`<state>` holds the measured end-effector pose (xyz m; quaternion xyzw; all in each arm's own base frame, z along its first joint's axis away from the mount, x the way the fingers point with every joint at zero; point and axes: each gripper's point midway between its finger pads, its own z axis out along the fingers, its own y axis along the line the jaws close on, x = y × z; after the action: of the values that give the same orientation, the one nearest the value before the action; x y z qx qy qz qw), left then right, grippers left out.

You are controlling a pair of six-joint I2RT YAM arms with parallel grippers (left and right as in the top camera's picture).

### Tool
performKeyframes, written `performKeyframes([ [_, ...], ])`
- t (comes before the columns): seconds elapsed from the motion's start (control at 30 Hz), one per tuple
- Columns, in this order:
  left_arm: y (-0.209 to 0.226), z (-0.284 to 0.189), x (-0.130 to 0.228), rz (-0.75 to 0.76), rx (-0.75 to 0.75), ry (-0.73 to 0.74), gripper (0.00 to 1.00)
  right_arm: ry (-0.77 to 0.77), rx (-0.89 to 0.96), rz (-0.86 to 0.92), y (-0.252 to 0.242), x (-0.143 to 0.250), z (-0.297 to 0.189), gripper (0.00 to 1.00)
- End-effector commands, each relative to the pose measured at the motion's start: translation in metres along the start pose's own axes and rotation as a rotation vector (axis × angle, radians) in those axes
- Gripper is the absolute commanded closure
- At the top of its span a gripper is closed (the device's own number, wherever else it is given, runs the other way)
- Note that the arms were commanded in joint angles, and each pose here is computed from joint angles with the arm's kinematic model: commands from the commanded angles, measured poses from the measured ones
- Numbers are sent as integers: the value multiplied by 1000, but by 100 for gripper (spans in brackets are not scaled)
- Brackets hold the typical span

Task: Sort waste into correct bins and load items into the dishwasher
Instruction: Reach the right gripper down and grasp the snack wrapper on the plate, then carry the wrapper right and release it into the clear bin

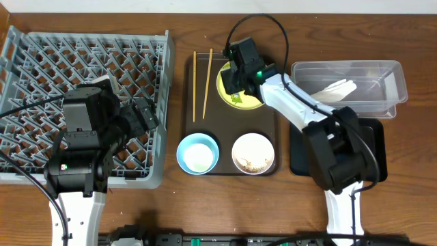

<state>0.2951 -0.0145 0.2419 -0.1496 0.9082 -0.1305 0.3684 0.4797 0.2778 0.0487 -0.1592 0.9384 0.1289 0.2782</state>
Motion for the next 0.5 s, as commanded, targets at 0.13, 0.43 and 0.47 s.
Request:
performKeyframes([
  [0.13,-6,-5,-5,23,21,-14,2,57,99,118,-16,27,29,74],
  [0.43,-6,-5,-5,23,21,-14,2,4,99,230,-14,1,-17,99],
  [0.47,-6,-5,-5,23,21,-14,2,-16,93,231,-12,-7,-28,99],
])
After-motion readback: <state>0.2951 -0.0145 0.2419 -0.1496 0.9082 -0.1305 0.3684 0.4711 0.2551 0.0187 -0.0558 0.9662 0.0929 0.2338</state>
